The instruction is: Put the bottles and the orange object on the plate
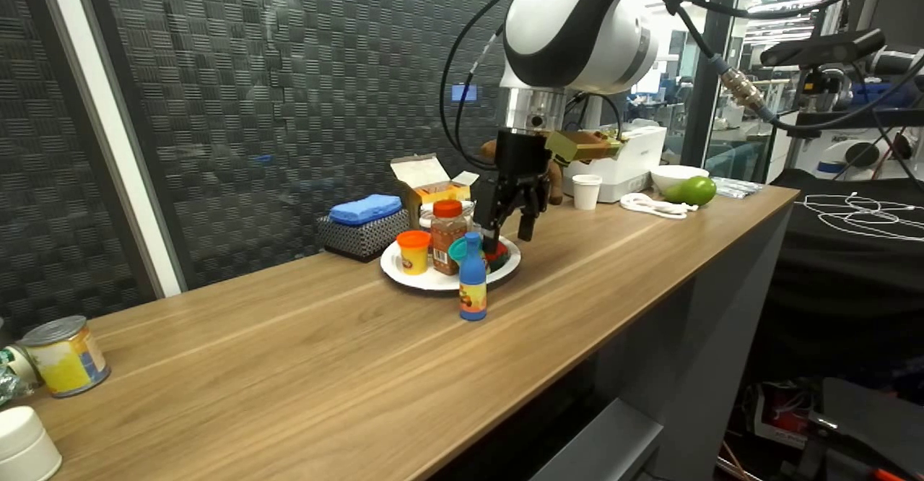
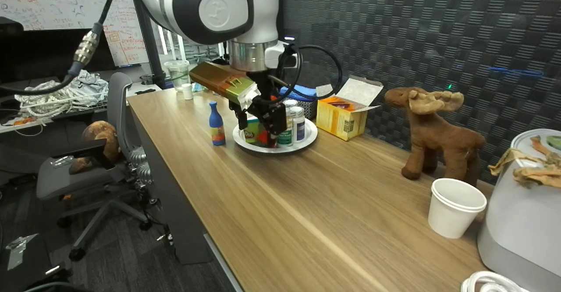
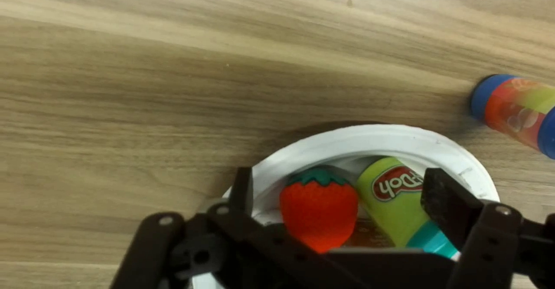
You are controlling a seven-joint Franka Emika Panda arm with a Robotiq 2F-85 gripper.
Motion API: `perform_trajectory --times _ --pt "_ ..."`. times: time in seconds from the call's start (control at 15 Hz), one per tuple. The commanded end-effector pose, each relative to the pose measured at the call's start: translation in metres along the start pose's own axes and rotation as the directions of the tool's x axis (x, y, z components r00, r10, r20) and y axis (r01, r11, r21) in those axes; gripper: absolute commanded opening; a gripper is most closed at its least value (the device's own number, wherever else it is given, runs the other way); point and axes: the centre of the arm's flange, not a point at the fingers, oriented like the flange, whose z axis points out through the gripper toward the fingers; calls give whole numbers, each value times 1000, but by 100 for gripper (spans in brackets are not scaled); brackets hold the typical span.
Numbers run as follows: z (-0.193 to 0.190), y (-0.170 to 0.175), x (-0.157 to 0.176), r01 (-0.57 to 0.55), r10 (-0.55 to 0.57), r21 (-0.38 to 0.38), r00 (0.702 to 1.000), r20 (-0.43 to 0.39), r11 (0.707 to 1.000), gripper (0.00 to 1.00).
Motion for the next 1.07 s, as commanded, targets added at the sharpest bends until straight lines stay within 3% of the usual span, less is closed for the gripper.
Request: perform_trajectory --times 0.0,0.67,1.0 --pt "-15 2 1 -4 4 12 999 -46 1000 100" --pt "-50 -2 -4 2 -5 -30 995 -100 1000 100" --pt "-82 -19 10 -123 123 -7 992 -19 992 100"
